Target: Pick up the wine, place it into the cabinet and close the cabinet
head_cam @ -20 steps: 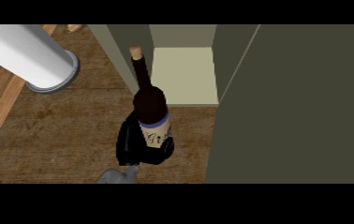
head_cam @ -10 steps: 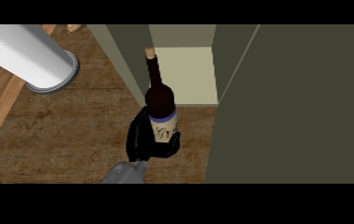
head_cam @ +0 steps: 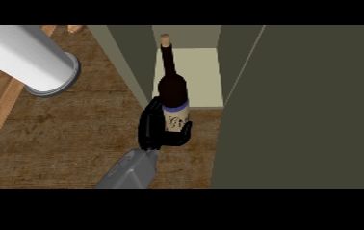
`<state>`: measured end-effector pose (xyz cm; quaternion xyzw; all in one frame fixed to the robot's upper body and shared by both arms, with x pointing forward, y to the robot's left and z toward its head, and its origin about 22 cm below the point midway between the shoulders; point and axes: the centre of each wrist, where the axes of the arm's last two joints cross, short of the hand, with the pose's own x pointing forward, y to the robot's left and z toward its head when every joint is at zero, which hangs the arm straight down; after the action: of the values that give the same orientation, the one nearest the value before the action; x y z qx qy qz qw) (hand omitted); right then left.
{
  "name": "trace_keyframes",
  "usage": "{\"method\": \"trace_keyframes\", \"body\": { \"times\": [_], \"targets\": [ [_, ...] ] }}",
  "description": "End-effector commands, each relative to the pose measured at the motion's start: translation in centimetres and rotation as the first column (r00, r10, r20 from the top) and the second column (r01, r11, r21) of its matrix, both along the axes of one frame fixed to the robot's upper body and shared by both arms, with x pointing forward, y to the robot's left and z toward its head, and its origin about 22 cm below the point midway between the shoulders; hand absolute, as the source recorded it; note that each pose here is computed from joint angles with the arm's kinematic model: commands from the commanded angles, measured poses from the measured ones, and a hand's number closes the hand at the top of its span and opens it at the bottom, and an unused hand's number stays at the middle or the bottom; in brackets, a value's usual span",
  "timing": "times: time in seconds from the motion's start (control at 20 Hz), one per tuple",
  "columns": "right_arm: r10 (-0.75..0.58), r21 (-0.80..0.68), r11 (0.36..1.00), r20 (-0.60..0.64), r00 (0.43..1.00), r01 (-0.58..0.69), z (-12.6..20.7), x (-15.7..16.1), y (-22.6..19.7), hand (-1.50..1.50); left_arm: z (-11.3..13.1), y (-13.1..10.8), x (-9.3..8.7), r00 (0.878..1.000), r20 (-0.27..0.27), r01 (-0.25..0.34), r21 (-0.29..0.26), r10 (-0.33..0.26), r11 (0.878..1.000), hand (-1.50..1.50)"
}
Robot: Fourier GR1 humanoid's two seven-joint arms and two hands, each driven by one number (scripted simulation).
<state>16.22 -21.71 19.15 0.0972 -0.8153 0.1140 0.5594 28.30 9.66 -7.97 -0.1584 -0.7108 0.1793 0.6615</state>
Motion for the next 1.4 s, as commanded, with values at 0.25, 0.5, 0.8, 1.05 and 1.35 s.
{"method": "trace_keyframes", "body": {
  "times": [0.25, 0.5, 0.8, 1.05, 1.35],
  "targets": [
    [0.059, 0.035, 0.998, 0.017, 0.998, -0.06, -0.1, 0.0, 0.1, -1.5, 2.4, -0.2, 4.8, 0.998, -0.007, -0.059, 0.015, 0.059, 0.998, 1.5],
    [0.02, 0.035, 0.999, 0.013, 1.0, -0.021, -1.3, 0.9, -0.3, -1.5, 3.4, -0.4, 6.4, 0.997, -0.018, -0.07, 0.01, 0.071, 0.997, 1.5],
    [0.025, 0.019, 0.999, 0.011, 1.0, -0.025, 0.5, 1.2, -1.2, -1.5, 5.7, -0.7, 9.2, 0.996, 0.02, -0.086, 0.032, 0.086, 0.996, 1.5],
    [0.046, 0.004, 0.999, 0.003, 0.999, -0.046, -1.5, 1.1, 0.1, -1.5, 4.9, 0.4, 9.5, 0.997, 0.003, -0.081, 0.01, 0.081, 0.997, 1.5],
    [0.034, 0.025, 0.999, 0.011, 0.999, -0.034, -0.9, 1.3, 1.2, -1.5, 8.9, -0.4, 12.8, 0.995, -0.03, -0.094, 0.052, 0.096, 0.994, 1.5]
  ]
}}
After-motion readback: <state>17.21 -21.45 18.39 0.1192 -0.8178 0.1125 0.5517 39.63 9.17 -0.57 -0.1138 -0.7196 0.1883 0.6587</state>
